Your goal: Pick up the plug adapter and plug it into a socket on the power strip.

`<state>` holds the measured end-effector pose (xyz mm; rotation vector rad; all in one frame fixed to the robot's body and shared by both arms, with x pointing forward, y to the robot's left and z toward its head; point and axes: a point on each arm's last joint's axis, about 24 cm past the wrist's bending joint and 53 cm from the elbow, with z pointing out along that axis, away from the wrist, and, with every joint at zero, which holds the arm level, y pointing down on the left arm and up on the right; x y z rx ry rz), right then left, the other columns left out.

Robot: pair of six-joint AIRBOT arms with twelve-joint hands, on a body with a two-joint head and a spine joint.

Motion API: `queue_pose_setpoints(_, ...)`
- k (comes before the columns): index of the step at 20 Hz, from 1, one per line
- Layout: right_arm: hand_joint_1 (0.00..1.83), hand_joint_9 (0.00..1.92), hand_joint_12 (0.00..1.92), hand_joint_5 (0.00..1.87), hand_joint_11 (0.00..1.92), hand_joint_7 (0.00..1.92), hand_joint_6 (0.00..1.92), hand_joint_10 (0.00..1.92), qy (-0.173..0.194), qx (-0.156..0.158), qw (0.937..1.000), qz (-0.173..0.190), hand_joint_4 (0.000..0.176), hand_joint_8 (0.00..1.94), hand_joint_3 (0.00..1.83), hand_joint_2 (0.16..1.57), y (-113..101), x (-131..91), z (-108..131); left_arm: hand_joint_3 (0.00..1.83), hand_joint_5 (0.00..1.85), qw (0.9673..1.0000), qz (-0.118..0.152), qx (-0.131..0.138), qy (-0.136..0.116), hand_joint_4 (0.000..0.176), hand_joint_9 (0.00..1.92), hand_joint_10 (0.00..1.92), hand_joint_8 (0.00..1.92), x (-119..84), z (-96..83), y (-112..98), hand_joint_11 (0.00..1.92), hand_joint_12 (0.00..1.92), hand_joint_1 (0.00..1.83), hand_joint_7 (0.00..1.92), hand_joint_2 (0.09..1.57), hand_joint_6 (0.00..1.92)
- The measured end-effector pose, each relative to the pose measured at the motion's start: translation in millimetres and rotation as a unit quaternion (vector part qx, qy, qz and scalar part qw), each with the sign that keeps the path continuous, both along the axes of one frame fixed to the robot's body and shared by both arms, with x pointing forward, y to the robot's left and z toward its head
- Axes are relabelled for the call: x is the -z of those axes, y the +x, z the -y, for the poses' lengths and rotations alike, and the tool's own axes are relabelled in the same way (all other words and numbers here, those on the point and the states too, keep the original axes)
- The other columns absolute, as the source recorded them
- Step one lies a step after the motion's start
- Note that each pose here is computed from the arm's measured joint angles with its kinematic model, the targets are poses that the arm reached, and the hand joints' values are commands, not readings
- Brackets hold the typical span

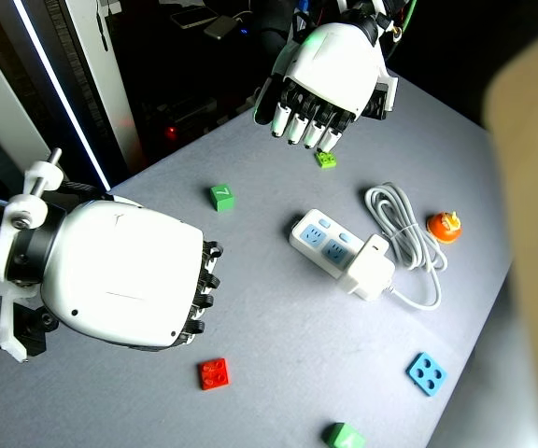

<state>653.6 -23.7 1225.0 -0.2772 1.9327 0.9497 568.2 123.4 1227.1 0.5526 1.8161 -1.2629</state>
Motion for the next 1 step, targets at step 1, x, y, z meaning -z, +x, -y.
queue_pose_setpoints(1, 0.46, 1.49, 1.92, 1.24, 1.62, 1.36, 1.92, 1.92, 0.002, 0.000, 1.0000, 0.002, 0.000, 1.94, 0.00, 1.38, 0.1, -1.5, -0.4, 0.00, 1.35, 1.0000, 0.000, 0.000, -0.001, 0.000, 1.51, 1.92, 1.92, -0.3, 0.2, 0.1, 1.57, 1.92, 0.45, 1.43, 1.43, 1.92)
